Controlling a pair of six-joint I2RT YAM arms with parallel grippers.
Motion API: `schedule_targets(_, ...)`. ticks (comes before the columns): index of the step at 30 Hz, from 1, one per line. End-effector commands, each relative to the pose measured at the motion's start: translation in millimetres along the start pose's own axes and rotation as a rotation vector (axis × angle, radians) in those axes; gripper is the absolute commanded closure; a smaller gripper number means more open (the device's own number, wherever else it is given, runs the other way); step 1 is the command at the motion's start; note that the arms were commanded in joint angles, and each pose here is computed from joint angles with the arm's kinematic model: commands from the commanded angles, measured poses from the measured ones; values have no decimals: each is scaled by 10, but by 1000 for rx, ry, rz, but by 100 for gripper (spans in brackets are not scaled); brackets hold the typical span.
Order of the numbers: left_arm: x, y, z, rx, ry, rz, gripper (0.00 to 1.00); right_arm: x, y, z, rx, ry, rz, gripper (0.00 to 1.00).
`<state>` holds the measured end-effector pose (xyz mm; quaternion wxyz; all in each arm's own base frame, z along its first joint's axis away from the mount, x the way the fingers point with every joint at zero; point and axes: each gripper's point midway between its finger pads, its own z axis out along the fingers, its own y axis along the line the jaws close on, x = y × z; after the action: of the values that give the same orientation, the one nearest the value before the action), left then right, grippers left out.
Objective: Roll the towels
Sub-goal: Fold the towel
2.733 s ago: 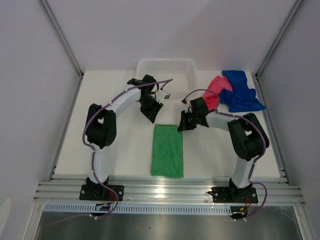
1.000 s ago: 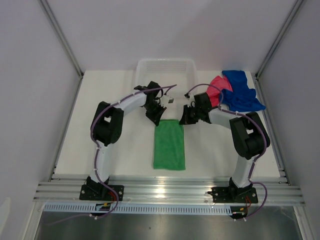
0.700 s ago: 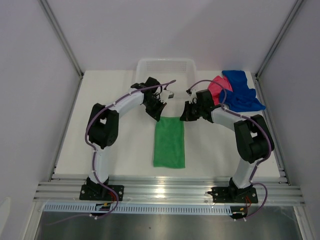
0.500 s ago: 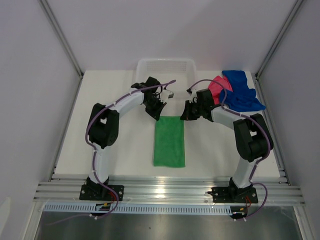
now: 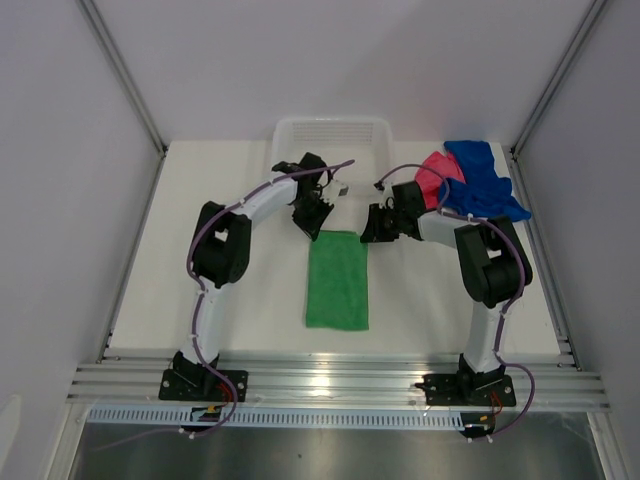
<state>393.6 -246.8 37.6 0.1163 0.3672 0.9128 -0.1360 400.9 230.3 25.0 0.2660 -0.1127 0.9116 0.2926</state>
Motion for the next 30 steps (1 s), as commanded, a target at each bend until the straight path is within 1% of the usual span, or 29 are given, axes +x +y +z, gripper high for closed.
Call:
schedule_targets(1, -101, 57, -131, -35, -17, -28, 76, -292, 5, -5, 7, -79, -28, 69)
schedule_targets(4, -121, 102, -141, -62, -24, -32, 70, -377, 24, -51, 16, -102, -39, 64)
schedule_targets(7, -114, 133, -165, -83, -20, -34, 64, -483, 24, -149, 55, -120, -54, 63)
schedule_targets(9, -107, 146, -214, -97, -20, -30, 64, -540, 46, -298, 84, -142, -60, 63)
schedule_targets(11, -111, 77, -354, -81, -42, -14, 63, -556, 106, -513, 108, -179, -66, 64)
schedule_targets(13, -155, -32, -584, -60, -96, 23, 63, -480, 186, -661, 111, -186, -70, 65)
schedule_targets(14, -96, -102, -603, -31, -97, 29, 63, -366, 315, -779, 93, -185, -85, 66)
schedule_targets(15, -27, -143, -641, -21, -95, 39, 63, -262, 379, -818, 79, -171, -87, 71)
schedule_targets(16, -6, -201, -792, -20, -126, 54, 62, -133, 514, -846, 32, -151, -93, 73)
schedule_targets(17, 16, -232, -856, -17, -137, 63, 61, -1, 639, -865, -14, -133, -98, 76)
schedule_targets(18, 50, -258, -907, -14, -143, 73, 60, 271, 873, -888, -82, -95, -111, 80)
schedule_targets(19, 187, -291, -931, -14, -131, 75, 60, 365, 1034, -890, -139, -94, -120, 85)
schedule_targets(20, 230, -286, -955, -21, -129, 84, 60, 477, 1178, -887, -180, -88, -120, 88)
schedule_targets(21, 271, -288, -982, -27, -128, 84, 60, 623, 1470, -876, -257, -77, -103, 92)
schedule_targets(22, 397, -278, -948, -32, -103, 76, 60, 706, 1637, -861, -332, -110, -113, 92)
schedule_targets(23, 482, -286, -981, -35, -103, 73, 60, 795, 1802, -866, -399, -97, -115, 92)
schedule_targets(24, 596, -273, -965, -32, -87, 54, 60, 832, 1901, -846, -425, -98, -108, 93)
schedule_targets(25, 631, -271, -997, -32, -94, 45, 60, 911, 2026, -768, -443, -77, -74, 95)
schedule_targets(26, 771, -261, -1009, -31, -86, 28, 60, 940, 2051, -704, -437, -72, -50, 96)
schedule_targets(27, 807, -250, -1039, -36, -94, 23, 60, 977, 2098, -653, -447, -58, -32, 97)
schedule_targets(28, 822, -233, -1080, -43, -106, 20, 60, 1078, 2162, -600, -446, -17, 3, 99)
schedule_targets(29, 923, -217, -1064, -50, -94, 11, 59, 1135, 2138, -476, -411, 21, 34, 100)
schedule_targets(30, 933, -180, -1167, -67, -119, 4, 59, 1168, 2070, -393, -357, 38, 64, 100)
